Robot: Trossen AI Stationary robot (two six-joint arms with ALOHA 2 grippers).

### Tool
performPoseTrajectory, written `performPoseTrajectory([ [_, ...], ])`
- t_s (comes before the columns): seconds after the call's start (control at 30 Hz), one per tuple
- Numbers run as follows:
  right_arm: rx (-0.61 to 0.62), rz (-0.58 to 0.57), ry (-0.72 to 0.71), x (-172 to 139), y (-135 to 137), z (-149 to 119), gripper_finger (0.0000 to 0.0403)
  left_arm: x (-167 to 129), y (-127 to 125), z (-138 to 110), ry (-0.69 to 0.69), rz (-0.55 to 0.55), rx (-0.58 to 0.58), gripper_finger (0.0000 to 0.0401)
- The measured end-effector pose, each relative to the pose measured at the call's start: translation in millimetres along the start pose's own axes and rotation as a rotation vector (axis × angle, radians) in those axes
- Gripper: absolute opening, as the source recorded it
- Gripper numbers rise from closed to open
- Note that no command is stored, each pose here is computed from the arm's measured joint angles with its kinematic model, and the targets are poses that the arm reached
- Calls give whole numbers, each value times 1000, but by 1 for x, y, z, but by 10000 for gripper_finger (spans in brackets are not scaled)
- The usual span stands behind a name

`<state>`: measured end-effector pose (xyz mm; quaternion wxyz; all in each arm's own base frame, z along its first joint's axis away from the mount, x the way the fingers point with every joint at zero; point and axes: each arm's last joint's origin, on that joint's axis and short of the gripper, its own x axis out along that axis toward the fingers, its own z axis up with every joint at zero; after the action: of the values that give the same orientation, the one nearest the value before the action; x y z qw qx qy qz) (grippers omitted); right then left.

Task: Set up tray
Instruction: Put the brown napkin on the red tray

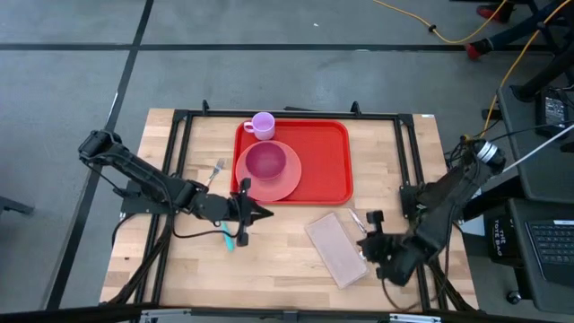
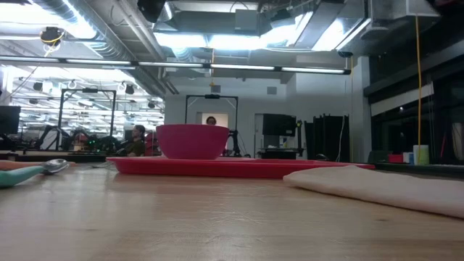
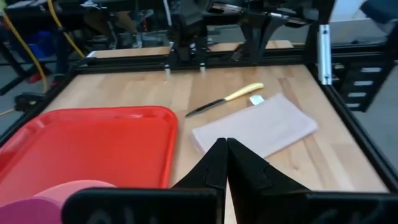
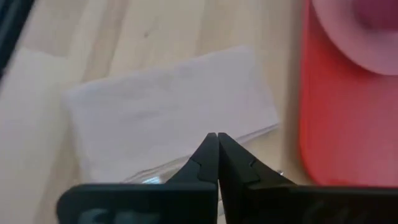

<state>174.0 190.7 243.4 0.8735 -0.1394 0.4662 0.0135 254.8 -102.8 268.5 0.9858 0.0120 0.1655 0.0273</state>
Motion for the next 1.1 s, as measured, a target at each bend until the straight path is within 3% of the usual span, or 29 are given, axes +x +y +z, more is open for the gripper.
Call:
performPoseTrajectory([
  [0.2,13,16,69,-6,42,16,0,-4,-10,-1,0,-48,3,2],
  [0.43,-96,20,100,-8,93,26,0,-9,-19,-3,4,-82,8,5],
  [0.6,-91,16,203,-7,118,31,0,-11,-23,-4,6,-99,-1,2],
  [0.9,-206,27,390,7,132,25,25,-13,-26,-4,6,-110,2,5],
  [1.1,-276,-23,377,11,130,22,52,-13,-26,-4,1,-111,-11,1],
])
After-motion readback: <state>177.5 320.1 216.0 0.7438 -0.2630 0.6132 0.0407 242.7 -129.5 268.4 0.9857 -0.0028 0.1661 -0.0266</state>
